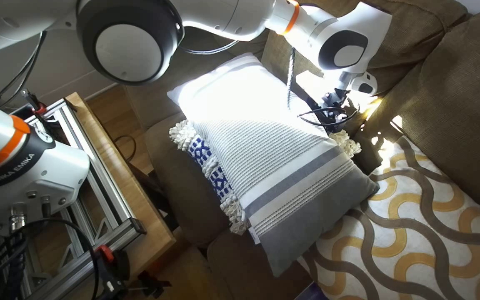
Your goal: Remove the remote controller from under the striped pillow and put it on top of the pillow
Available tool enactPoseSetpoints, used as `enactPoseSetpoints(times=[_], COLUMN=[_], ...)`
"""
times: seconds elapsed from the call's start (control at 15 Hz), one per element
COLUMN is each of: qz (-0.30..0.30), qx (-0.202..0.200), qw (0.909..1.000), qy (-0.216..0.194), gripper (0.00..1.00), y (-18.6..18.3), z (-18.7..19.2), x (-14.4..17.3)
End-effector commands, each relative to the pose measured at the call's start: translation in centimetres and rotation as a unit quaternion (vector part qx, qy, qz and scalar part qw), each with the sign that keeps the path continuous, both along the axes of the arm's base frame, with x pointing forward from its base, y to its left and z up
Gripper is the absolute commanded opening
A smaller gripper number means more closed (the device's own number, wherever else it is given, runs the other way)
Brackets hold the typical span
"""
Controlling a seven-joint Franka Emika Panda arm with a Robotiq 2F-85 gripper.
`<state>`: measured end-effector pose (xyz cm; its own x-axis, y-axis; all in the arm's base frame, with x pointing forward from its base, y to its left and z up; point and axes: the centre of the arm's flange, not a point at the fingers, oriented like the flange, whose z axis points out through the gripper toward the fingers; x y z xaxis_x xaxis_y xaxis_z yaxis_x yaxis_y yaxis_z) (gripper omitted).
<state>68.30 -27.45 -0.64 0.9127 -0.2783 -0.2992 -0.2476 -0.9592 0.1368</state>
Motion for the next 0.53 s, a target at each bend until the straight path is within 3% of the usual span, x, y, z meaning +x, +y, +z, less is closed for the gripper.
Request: enactPoseSetpoints(times=[0.0, 0.47], qz=[0.008, 0.006], qx=[-0.013, -0.024], qw=[0.9998, 0.9996], qy=[0.015, -0.011], gripper=[1.0, 1.0], y=[-2.06, -2.7], z=[-3.67, -4.63], x=[4.98, 4.67])
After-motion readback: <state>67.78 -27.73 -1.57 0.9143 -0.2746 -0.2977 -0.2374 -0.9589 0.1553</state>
